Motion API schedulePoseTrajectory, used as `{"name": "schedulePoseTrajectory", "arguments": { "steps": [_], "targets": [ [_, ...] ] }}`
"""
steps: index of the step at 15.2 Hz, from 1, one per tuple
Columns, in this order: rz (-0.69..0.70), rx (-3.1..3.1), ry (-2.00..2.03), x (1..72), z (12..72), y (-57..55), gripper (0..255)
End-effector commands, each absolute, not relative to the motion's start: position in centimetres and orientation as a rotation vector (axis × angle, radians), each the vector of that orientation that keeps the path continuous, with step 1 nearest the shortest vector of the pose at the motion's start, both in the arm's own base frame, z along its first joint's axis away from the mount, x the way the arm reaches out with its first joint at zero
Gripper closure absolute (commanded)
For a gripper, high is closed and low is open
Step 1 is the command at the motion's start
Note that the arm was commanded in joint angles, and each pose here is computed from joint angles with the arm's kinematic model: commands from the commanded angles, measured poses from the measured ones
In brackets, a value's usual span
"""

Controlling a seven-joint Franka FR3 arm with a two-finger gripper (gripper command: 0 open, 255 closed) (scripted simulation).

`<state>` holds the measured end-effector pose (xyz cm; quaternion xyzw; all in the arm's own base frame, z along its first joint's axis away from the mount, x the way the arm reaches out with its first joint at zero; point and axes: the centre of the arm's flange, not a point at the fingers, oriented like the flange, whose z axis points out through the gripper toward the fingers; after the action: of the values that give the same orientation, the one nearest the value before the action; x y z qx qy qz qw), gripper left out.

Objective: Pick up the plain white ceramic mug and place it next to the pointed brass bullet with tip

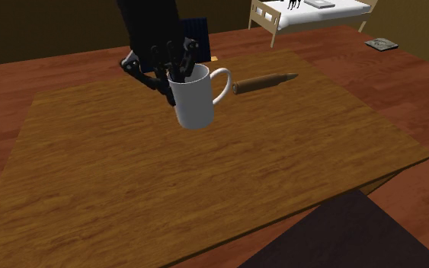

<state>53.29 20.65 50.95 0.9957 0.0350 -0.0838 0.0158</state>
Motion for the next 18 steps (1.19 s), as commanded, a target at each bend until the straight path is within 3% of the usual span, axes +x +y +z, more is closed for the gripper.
{"name": "schedulePoseTrajectory", "arguments": {
  "steps": [1, 18],
  "targets": [
    [-0.261, 3.098, 0.111, 52.7, 50.9, 18.0, 255],
    [-0.261, 3.098, 0.111, 51.6, 50.9, -4.5, 255]
  ]
}}
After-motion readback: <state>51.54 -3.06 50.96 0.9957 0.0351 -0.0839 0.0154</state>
